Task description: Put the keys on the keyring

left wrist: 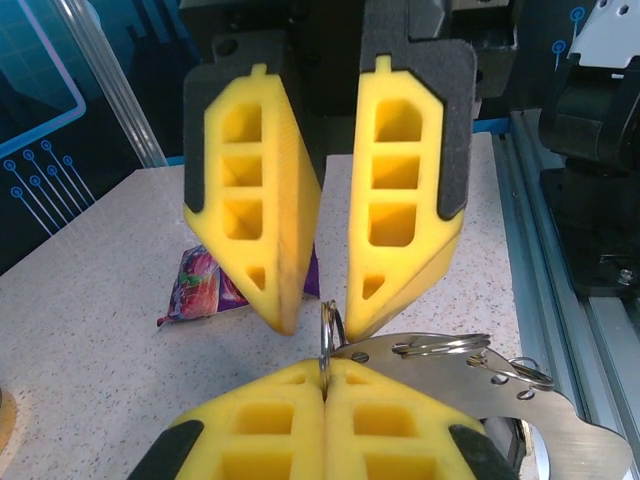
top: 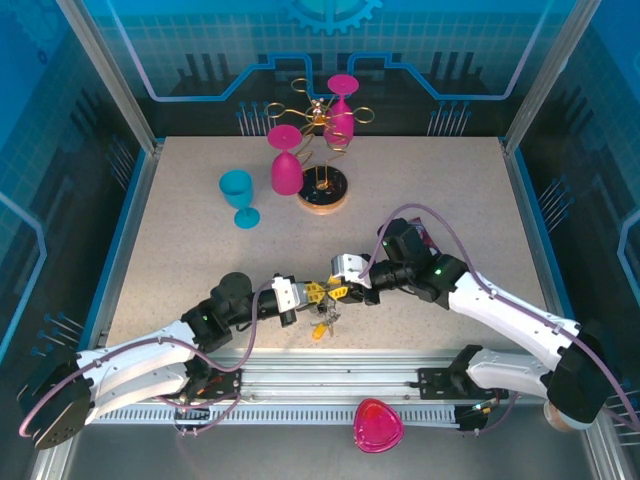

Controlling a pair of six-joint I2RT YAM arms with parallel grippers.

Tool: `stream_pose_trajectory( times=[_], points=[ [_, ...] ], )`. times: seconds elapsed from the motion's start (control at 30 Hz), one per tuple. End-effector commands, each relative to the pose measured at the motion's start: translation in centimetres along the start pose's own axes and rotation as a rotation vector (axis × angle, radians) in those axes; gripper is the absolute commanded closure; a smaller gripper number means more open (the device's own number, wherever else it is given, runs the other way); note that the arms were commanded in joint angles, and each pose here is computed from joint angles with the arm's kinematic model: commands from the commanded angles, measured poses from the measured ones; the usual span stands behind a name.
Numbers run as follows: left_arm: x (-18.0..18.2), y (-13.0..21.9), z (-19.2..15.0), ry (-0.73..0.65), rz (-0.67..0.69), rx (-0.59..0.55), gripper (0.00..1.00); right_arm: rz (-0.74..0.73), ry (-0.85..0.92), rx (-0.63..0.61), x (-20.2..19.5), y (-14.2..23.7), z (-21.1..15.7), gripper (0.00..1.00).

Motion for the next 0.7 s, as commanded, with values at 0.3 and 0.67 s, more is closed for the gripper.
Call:
stream_pose_trajectory(
  times=[0.3,0.67],
  points=[
    [0.1,0.2,1.4,0.004,-0.017,-0.077,1.00,0.033,0.063,-0.076,0.1,-0.3,2.5,0.95],
    [1.1,-0.1,0.7,-0.008,0.032,0.009,0.81,0.039,0.046,0.087,0.4,0.4,1.2,1.00]
  ],
)
Point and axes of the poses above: each hand's point on the last joint's axis, 136 mm out from that joint toward the fingers, its own y axis back along the fingers, its own x axis along the line the jaws close on, z = x × y, the point moved 3 cm from there along y, back along the fingers, and after that the axes turned 4 degrees about -y, right-handed, at the moved point
